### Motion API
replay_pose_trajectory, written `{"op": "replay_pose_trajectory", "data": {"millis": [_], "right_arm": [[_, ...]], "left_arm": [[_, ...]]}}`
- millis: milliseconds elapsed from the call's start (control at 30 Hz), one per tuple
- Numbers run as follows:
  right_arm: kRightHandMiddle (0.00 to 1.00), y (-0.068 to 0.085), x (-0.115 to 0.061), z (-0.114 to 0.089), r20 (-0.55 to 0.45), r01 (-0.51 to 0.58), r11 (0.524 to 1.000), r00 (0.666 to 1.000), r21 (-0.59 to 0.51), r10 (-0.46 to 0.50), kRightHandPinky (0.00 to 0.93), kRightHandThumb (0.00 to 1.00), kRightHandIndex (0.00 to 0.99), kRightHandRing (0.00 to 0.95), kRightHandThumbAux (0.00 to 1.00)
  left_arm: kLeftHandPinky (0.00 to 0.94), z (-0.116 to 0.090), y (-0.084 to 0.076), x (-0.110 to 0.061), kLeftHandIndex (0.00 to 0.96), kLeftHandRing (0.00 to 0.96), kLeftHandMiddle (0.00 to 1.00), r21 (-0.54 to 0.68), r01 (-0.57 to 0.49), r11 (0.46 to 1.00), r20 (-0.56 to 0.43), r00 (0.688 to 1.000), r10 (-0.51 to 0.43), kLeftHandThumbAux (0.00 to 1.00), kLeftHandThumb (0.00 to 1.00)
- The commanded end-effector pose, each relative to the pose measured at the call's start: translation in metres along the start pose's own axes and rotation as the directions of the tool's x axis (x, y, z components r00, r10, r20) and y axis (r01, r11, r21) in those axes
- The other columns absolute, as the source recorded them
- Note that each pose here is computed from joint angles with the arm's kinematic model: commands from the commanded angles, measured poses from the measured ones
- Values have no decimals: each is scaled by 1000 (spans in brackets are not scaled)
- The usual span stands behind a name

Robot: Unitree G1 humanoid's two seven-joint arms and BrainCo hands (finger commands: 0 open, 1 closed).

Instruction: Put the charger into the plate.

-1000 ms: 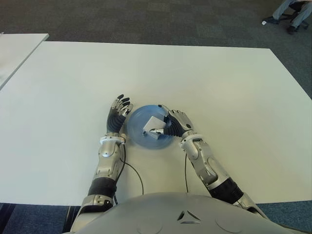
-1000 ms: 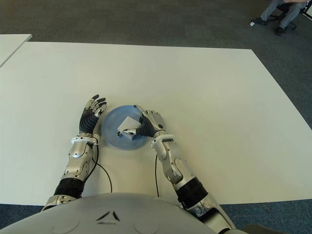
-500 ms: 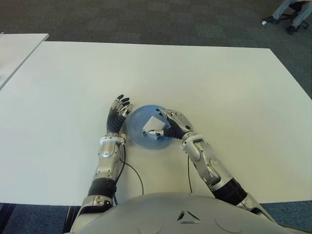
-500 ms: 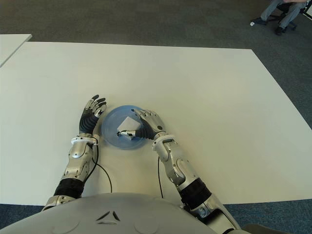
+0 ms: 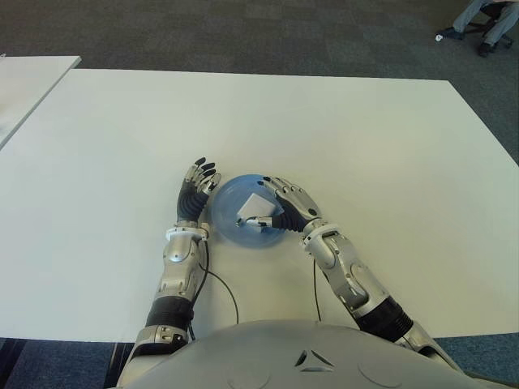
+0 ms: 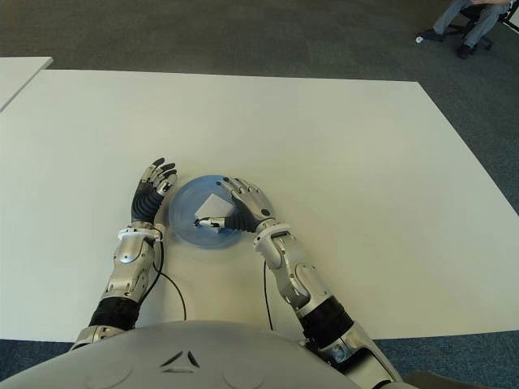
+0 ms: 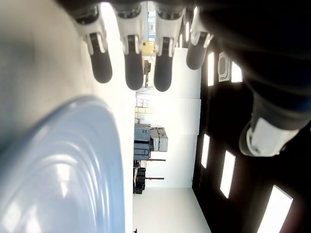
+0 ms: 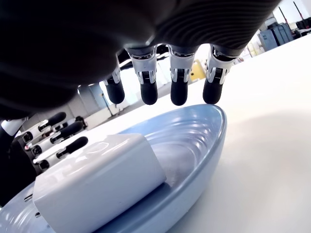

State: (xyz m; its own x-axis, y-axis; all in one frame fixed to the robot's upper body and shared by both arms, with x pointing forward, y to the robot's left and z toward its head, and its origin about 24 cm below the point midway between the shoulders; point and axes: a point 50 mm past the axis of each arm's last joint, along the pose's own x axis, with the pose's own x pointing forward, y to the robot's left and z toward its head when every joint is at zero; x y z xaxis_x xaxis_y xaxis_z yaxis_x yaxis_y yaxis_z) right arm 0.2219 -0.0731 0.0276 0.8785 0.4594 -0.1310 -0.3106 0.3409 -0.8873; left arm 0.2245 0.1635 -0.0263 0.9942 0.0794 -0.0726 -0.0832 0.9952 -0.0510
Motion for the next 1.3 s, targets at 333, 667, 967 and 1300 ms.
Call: {"op": "replay_pose_trajectory", "data": {"millis": [333, 667, 967, 1300], "right_arm": [[0, -11, 4, -11, -38, 147, 988, 989, 42, -145, 0, 308, 0, 0, 248], [0, -28, 14, -39, -149, 320, 885, 947, 337, -286, 0, 234, 0, 0, 326], [0, -31, 15, -42, -267, 389, 632, 921, 670, -284, 0, 194, 0, 0, 464], [0, -23, 14, -47, -334, 402, 421, 915, 813, -228, 0, 133, 0, 0, 719]], "left_arm": [[228, -11, 2, -6, 133, 226, 232, 10, -4, 1000, -67, 998, 5, 567, 0], [225, -12, 5, -6, 134, 222, 230, 19, -13, 1000, -75, 997, 14, 563, 0], [231, -13, 7, -6, 143, 230, 235, 19, -24, 1000, -78, 997, 25, 563, 0], [222, -14, 9, -6, 137, 224, 225, 28, -36, 999, -84, 996, 39, 560, 0]]}}
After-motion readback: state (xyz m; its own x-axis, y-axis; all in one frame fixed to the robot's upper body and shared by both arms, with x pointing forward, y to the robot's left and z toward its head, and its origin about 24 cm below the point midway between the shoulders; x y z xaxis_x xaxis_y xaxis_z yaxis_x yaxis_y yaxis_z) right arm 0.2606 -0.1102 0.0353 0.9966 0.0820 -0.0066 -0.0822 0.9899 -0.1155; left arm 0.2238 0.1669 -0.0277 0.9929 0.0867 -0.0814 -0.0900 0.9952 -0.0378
